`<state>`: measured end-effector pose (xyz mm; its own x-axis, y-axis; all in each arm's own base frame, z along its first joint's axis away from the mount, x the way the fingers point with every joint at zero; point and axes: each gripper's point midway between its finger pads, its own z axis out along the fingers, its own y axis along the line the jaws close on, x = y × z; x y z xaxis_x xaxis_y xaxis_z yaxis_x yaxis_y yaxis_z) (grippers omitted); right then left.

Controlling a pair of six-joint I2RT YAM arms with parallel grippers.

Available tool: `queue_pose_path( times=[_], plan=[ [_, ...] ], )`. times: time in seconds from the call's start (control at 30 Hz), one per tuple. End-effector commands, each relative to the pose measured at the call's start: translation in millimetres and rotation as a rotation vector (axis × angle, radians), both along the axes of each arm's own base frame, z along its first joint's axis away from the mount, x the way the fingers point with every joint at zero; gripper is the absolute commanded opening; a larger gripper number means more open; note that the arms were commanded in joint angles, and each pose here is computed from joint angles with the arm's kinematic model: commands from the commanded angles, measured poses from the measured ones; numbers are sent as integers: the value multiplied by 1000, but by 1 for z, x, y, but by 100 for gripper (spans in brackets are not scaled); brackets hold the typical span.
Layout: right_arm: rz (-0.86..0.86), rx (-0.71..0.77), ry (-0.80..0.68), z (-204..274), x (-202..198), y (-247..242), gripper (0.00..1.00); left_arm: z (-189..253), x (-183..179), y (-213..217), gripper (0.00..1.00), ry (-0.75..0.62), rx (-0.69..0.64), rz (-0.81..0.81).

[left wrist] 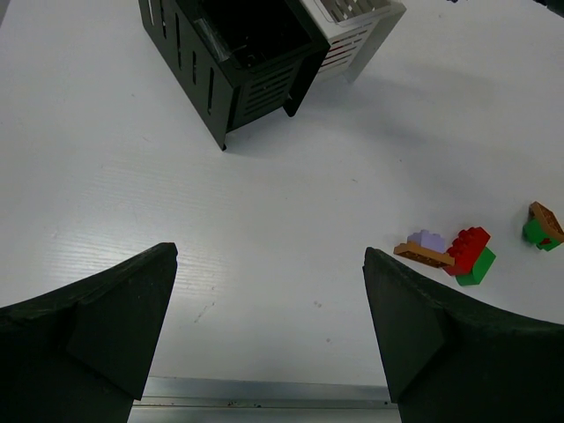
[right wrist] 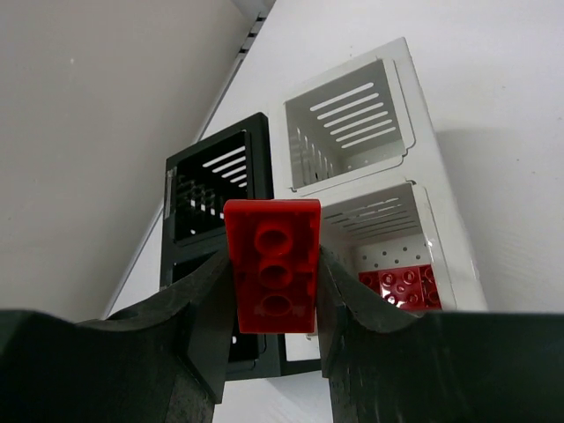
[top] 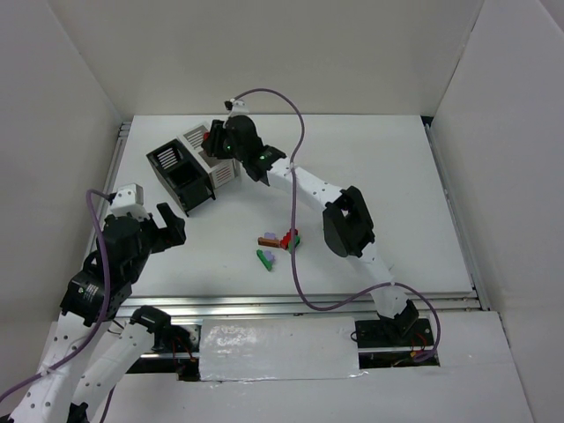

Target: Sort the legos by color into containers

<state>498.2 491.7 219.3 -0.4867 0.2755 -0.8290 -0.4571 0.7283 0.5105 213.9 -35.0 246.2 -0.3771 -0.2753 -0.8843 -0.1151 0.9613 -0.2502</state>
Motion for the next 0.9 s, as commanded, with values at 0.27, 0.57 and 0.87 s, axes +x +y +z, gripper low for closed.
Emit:
queue_pose_path(
  times=[0.27,0.57,0.87],
  plan=[
    [-66,-31,-95,21,17,-5,63,11,3,-5,100,-52,-8,-33],
    [-58,-38,-126,42,12,-8,73,9,5,-6,99,-40,-4,-33],
    [-415,-135,83,52,-69,-142,98,10,4,-5,100,-47,-4,-28]
  ],
)
